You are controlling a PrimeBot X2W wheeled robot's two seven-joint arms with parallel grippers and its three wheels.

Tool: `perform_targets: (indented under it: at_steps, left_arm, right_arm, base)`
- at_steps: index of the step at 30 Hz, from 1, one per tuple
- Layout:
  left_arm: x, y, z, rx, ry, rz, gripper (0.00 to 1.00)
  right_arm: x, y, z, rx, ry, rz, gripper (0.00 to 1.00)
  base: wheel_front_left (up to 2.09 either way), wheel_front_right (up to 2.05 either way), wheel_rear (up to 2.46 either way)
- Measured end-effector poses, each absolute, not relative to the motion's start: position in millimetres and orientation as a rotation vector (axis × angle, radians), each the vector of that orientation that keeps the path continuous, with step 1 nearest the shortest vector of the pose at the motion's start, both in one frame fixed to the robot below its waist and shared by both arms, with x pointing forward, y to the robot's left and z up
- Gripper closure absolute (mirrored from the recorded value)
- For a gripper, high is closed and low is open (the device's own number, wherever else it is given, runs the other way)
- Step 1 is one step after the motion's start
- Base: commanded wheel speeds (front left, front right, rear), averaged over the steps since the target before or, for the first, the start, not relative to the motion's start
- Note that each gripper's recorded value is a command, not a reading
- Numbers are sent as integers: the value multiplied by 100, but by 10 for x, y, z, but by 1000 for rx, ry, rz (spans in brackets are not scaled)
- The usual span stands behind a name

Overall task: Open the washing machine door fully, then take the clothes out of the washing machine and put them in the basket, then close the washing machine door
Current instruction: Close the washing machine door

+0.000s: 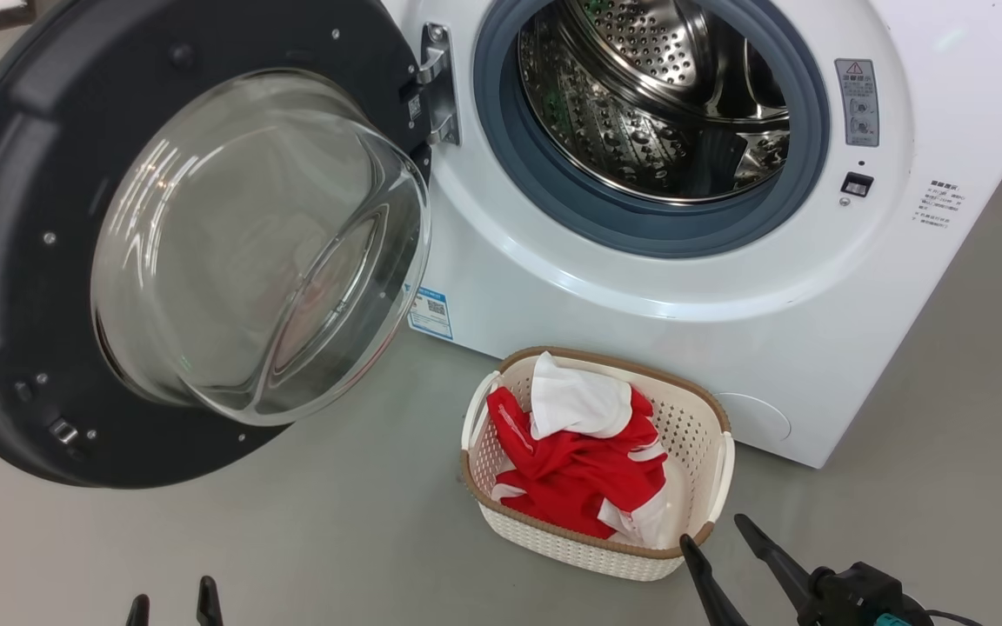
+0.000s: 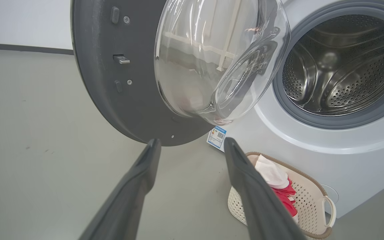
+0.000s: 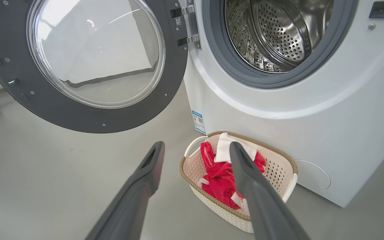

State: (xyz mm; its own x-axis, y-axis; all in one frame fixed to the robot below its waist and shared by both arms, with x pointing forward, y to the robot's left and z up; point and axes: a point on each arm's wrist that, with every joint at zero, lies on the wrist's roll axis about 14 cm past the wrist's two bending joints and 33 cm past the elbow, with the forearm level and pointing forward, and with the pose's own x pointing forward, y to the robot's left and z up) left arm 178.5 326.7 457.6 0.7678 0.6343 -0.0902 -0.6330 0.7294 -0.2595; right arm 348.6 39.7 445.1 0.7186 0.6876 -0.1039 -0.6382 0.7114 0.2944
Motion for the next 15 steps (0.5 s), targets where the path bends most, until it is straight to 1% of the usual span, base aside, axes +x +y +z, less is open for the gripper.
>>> perform_targets:
  at_steps: [7,9,10,11,15]
  left_arm:
    - [1772,3283,4627,-287,-27,700,0]
    - [1774,3305,4682,-285,-46,700,59]
    - [1773,3329,4725,-282,-61,700,81]
    - [1768,3365,4772,-276,-77,704,100]
    - [1855,3577,5203,-210,-210,703,100]
  right_arm:
    - [3465,396,4468,241,208,745,0]
    - [3469,388,4469,242,207,742,0]
    - [3476,381,4468,243,207,739,0]
    - [3484,373,4467,243,207,735,0]
    - [3521,329,4454,247,208,717,0]
  base:
    - [0,0,0]
    - [0,0,0]
    - [0,0,0]
    - [0,0,0]
    - [0,0,0]
